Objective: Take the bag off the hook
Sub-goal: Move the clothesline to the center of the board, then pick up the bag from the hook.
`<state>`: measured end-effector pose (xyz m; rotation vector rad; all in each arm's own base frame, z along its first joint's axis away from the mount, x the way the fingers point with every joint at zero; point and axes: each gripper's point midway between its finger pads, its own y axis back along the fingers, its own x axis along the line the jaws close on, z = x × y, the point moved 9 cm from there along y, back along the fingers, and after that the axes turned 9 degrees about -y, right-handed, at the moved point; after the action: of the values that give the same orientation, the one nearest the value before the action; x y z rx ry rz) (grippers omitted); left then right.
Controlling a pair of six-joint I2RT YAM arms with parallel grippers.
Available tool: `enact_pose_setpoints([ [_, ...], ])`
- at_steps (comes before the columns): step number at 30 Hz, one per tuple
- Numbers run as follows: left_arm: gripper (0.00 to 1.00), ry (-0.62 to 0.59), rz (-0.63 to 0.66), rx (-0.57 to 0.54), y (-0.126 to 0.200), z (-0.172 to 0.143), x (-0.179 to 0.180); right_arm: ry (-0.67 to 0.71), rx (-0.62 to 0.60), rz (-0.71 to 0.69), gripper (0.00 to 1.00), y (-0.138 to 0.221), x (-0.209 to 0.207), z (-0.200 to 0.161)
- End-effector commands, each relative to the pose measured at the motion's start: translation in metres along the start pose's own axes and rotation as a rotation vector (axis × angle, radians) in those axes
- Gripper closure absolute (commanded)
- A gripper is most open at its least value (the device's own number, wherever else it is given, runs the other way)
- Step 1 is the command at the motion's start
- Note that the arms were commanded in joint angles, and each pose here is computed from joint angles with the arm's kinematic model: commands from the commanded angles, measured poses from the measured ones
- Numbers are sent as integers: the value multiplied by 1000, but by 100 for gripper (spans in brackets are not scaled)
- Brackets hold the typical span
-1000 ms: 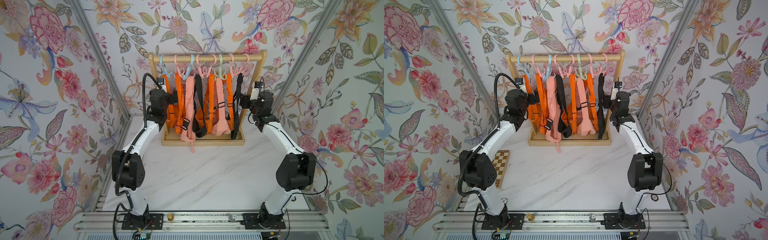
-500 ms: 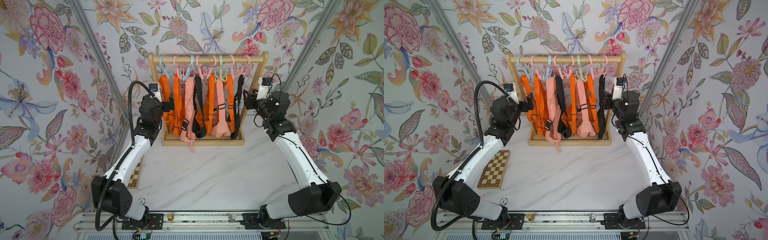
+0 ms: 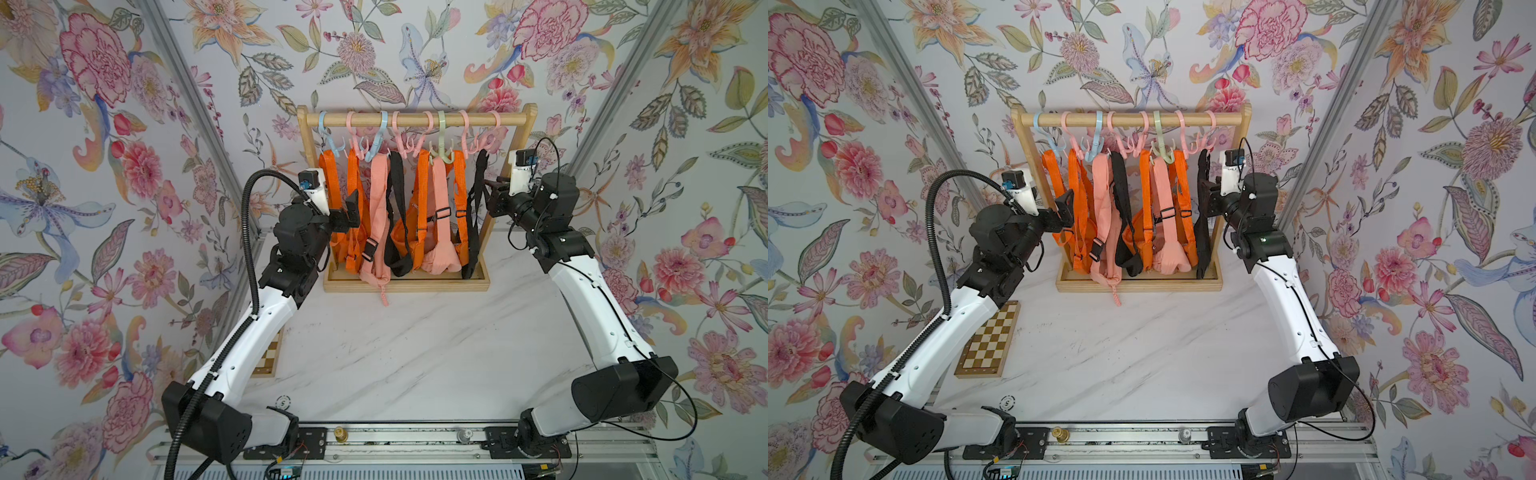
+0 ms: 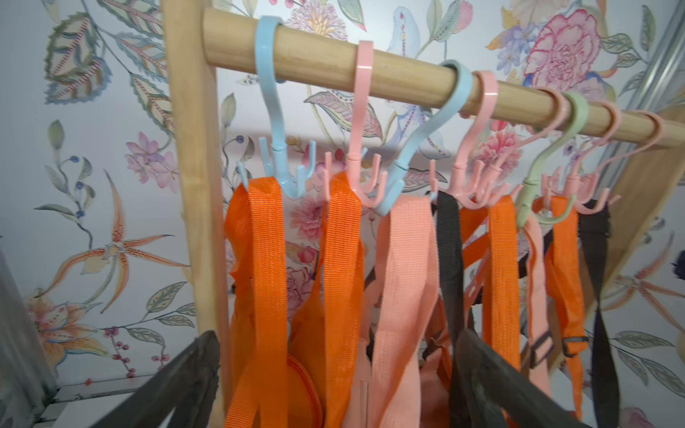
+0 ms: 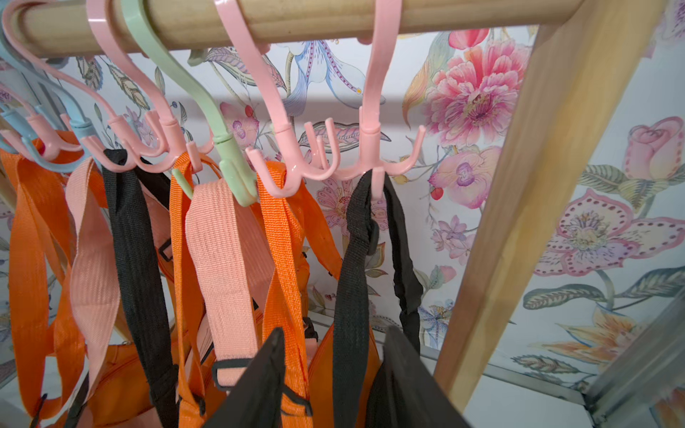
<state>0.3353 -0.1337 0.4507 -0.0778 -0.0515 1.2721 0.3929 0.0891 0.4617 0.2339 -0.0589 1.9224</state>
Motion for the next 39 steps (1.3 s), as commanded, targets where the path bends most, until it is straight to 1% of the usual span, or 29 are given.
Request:
enact_pose_setpoints([
  [1, 0, 61, -123, 20, 2, -6, -26, -19, 53, 14, 53, -12, -6, -7],
  [4, 0, 77, -225, 31, -9, -13, -58, -38, 65, 11, 53, -24, -15, -10],
  [8, 0, 93, -348, 67, -32, -26, -98, -52, 70, 34, 41, -36, -20, -10],
  [9, 0, 96, -374, 66, -34, -25, -107, -52, 68, 40, 40, -38, -20, -9],
  [10, 0, 93, -396, 97, -46, -37, -118, -53, 72, 50, 40, -42, -20, -10],
  [11, 0, 92, -422, 105, -51, -41, -129, -53, 72, 59, 40, -45, -20, -10],
  [12, 0, 92, -437, 113, -56, -44, -136, -53, 69, 65, 42, -47, -20, -9],
  [14, 0, 91, -467, 130, -66, -51, -154, -57, 65, 72, 49, -52, -20, -10],
  [15, 0, 96, -476, 131, -71, -52, -159, -58, 62, 77, 53, -54, -21, -10],
  [17, 0, 104, -500, 146, -83, -61, -172, -63, 53, 83, 66, -57, -21, -11],
  [18, 0, 109, -507, 149, -88, -64, -176, -63, 48, 86, 70, -57, -21, -10],
  [21, 0, 132, -542, 148, -105, -70, -192, -61, 44, 84, 79, -58, -21, -11],
  [24, 0, 143, -556, 151, -123, -76, -205, -59, 37, 81, 85, -58, -22, -9],
  [26, 0, 149, -555, 160, -135, -83, -210, -57, 24, 78, 92, -58, -21, -6],
  [27, 0, 147, -547, 161, -140, -87, -212, -59, 15, 71, 93, -57, -21, -4],
  [29, 1, 137, -530, 168, -148, -94, -214, -61, -2, 61, 98, -57, -22, 1],
  [37, 11, 115, -467, 193, -165, -112, -217, -36, -105, 82, 100, -48, -12, 34],
  [39, 16, 117, -463, 191, -167, -113, -217, -27, -132, 81, 100, -43, -10, 42],
])
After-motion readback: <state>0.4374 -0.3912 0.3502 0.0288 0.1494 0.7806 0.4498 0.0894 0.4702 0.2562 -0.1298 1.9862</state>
